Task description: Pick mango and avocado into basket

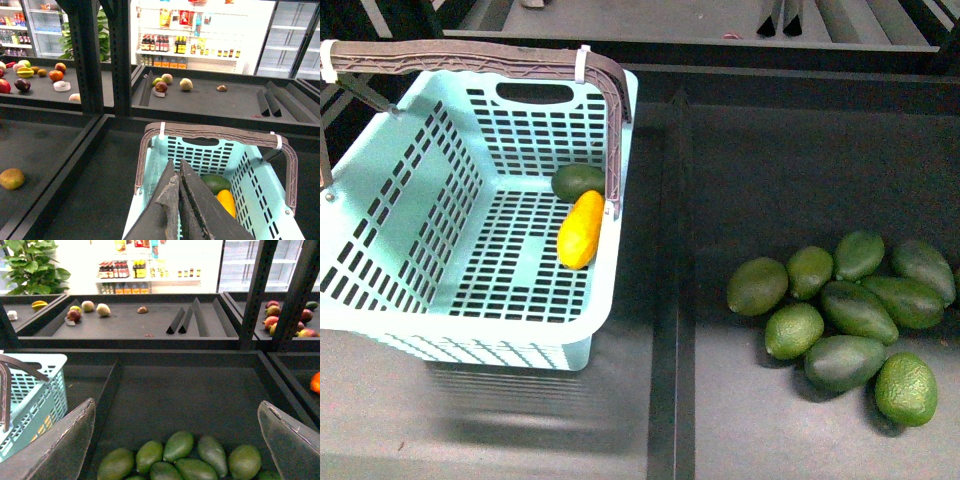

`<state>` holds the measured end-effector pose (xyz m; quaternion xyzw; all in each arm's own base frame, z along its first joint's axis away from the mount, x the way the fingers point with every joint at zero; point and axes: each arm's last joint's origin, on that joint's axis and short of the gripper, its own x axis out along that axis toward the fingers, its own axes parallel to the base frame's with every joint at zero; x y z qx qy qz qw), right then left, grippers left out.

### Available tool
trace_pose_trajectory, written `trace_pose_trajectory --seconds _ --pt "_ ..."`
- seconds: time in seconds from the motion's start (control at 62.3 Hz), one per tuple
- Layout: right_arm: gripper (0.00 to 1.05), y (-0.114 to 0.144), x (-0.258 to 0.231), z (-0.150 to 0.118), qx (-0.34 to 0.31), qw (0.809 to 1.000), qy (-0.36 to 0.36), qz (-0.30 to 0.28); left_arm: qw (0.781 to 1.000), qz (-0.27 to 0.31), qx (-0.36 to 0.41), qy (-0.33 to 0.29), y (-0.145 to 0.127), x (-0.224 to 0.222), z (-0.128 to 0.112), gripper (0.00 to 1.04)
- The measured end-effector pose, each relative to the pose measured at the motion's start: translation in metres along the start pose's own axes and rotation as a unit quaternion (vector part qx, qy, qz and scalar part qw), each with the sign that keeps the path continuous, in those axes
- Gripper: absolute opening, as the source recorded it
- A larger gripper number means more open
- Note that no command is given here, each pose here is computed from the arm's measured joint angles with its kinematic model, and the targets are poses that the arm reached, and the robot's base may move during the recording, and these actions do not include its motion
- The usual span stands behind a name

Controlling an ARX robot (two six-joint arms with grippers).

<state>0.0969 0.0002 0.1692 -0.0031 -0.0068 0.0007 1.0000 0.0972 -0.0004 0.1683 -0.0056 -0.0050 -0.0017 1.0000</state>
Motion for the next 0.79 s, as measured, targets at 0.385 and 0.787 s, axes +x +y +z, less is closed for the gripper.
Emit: trace_pose_trajectory --seconds 0.385,0.787 --pt "0.96 0.0 0.0 0.0 0.0 1.0 0.0 0.0 1.0 0.0 0.0 0.0 0.0 0.0 0.0 0.42" --pt "0.96 0.0 0.0 0.0 0.0 1.0 0.0 0.0 1.0 0.0 0.001 0.0 0.0 0.0 0.0 0.96"
